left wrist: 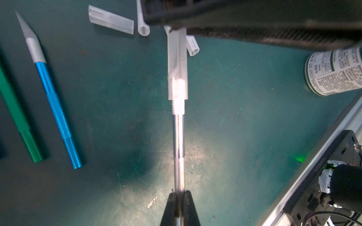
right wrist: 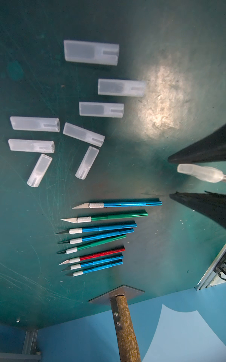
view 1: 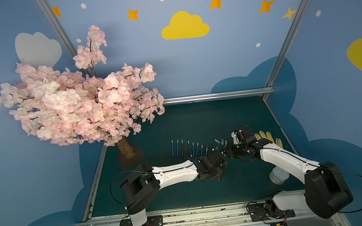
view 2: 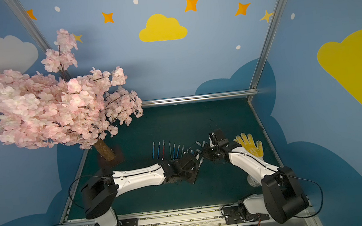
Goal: Remove protective caps from carving knives
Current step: Remove the protective sleeve from the carving knife.
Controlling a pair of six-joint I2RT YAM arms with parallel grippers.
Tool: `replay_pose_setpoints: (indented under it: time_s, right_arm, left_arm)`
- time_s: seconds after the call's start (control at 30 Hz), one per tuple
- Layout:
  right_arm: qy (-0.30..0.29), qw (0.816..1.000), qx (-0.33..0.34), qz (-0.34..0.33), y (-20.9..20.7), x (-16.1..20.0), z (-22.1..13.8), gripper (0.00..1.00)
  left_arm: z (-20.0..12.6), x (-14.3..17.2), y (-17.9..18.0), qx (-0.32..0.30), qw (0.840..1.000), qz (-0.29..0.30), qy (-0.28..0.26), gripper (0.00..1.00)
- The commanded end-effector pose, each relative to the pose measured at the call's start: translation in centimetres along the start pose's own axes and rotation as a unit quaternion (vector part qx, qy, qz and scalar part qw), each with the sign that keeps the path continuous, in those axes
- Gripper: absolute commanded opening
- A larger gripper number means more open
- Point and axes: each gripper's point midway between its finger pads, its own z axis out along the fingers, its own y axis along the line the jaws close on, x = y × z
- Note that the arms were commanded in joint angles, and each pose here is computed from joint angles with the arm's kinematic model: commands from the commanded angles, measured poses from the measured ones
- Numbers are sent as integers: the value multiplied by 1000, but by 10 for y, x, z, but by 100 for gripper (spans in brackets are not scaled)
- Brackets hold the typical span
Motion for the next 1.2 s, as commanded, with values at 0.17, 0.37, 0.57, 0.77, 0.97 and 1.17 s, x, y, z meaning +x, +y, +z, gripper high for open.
replay_pose_setpoints:
  time_s: [0.17,0.37,0.57,0.77,0.97,1.17]
  right_arm:
    - [-1,1000,6,-1,-1,0,5,24]
    - [0,1000,6,2,-1,-1,9,20]
    - [-1,1000,5,4,0,-2,10,17]
    - [-1,1000,5,9,-1,-2,11,13]
    - [-5,1000,7,15,-2,-3,10,9]
    - [-16,999,4,28,-2,-8,5,6]
  left_arm:
    - [-10,-5,-2,4,1000,-2,-15,6]
    - [-10,-5,-2,5,1000,-3,-16,6]
    - [-10,-5,-3,7,1000,-5,-17,6]
    - [-10,-5,-2,7,1000,-6,-17,6]
    - [-11,-6,-2,8,1000,-6,-19,6]
    - [-12,-4,-1,6,1000,-7,-21,6]
